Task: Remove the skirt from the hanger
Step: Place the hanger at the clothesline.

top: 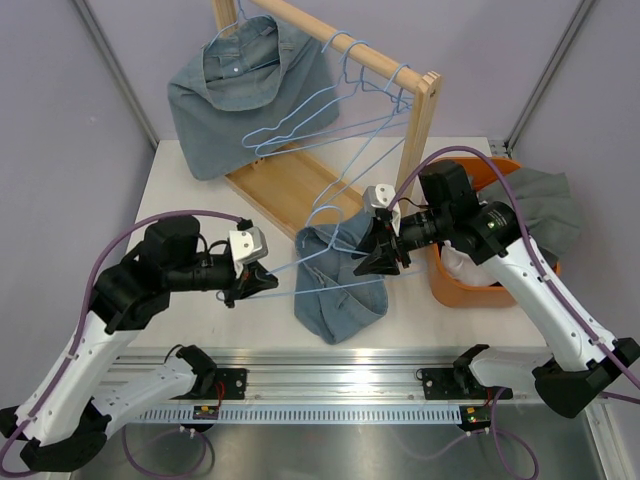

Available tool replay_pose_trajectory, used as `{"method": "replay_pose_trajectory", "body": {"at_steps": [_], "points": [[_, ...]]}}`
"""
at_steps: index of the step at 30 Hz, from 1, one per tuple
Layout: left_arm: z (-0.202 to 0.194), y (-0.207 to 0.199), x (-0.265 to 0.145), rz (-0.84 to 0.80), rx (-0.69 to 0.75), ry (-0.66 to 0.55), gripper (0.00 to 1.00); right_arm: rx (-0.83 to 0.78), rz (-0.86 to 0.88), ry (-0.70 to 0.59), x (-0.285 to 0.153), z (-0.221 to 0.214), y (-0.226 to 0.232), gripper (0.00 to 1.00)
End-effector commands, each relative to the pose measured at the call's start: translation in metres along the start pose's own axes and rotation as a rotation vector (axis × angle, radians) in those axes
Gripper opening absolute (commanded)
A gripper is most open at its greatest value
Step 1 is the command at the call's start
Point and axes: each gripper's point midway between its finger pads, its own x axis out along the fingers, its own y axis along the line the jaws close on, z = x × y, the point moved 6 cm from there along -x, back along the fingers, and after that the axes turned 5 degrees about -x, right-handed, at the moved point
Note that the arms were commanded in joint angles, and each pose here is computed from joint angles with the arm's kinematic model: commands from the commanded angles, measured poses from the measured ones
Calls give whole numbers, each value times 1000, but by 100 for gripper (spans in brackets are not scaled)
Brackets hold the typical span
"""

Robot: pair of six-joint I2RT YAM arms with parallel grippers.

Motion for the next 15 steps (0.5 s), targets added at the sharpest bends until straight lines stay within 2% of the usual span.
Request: {"method": "replay_pose_trajectory", "body": {"at_steps": [1,3,7,10,15], "points": [[14,0,-9,21,51,-29,0,-23,13,-32,0,5,-1,48],[4,0,-9,14,49,27,0,-45,-5,-30,-2,7,0,59],[-33,5,-6,25,38,188,0,-87,-56,-48,-9,19,-3,71],[-49,13,0,43,55,241,0,-129,-78,-66,-15,32,-3,77],[-49,19,6,56,71,236,0,-180,-143,-50,-25,34,-5,80]]}}
